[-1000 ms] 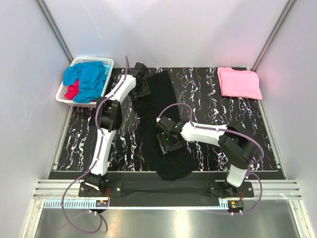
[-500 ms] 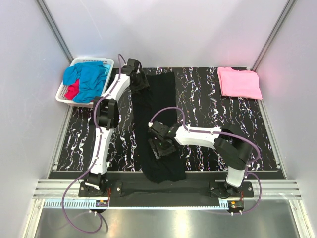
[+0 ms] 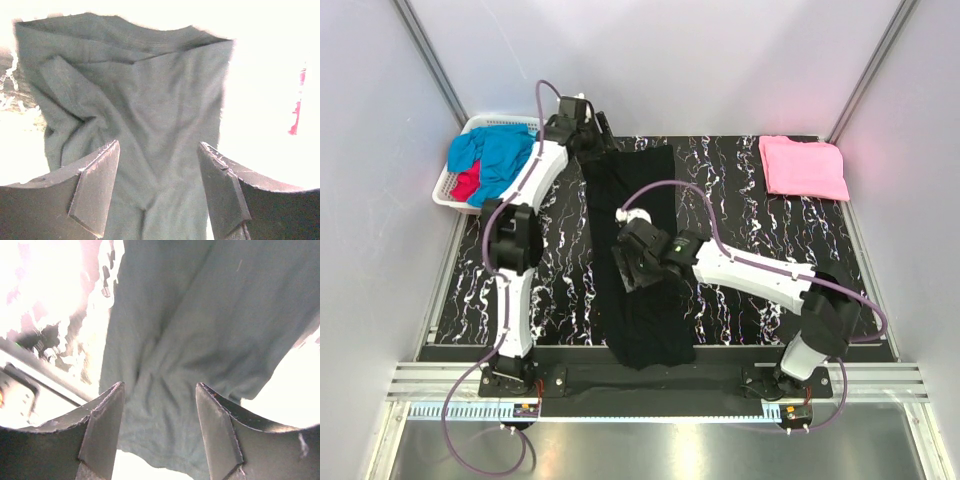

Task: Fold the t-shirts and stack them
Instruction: Fold the tshirt

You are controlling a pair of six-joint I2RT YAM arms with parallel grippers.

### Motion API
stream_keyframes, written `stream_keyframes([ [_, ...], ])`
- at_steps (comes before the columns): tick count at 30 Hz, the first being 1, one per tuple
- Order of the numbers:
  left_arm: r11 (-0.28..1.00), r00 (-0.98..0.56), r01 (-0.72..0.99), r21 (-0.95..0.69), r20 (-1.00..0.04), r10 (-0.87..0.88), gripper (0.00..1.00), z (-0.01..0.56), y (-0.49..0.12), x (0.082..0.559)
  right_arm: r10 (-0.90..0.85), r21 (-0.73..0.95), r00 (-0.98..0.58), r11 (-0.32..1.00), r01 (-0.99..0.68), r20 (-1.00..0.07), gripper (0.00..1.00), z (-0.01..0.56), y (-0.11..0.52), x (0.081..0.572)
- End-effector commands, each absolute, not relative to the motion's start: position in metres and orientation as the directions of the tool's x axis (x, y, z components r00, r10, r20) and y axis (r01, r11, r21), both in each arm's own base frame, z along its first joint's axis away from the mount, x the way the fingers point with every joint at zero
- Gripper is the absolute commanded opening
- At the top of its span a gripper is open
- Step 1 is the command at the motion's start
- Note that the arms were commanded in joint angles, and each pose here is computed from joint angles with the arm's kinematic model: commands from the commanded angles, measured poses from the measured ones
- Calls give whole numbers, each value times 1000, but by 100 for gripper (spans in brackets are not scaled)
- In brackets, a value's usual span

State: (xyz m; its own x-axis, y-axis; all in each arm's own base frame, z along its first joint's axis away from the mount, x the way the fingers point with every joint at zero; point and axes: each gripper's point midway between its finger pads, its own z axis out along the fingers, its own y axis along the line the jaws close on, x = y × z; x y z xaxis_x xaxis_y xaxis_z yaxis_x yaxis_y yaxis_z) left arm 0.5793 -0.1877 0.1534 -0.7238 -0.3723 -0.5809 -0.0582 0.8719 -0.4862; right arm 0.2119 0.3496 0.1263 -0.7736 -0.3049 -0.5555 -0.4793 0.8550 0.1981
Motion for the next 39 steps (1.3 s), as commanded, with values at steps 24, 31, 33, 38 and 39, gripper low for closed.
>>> stream_keyframes([
  [24,932,-894,-251,-260,-307,-326,62,66,-207,434,-331,135,-854,901,-413,-401,66,57,318,269],
  [31,947,-907,-265,-182,-286,-309,61,50,-205,426,-348,213,-873,876,-433,-342,65,38,329,255],
  [33,949,-907,-273,-160,-285,-309,62,47,-203,423,-352,226,-875,871,-436,-332,64,34,332,253],
  [38,953,-911,-271,-135,-285,-299,61,41,-204,431,-369,233,-877,864,-446,-308,64,23,335,250],
  [39,955,-915,-270,-122,-277,-293,61,39,-204,430,-370,232,-879,865,-444,-302,64,20,336,251],
])
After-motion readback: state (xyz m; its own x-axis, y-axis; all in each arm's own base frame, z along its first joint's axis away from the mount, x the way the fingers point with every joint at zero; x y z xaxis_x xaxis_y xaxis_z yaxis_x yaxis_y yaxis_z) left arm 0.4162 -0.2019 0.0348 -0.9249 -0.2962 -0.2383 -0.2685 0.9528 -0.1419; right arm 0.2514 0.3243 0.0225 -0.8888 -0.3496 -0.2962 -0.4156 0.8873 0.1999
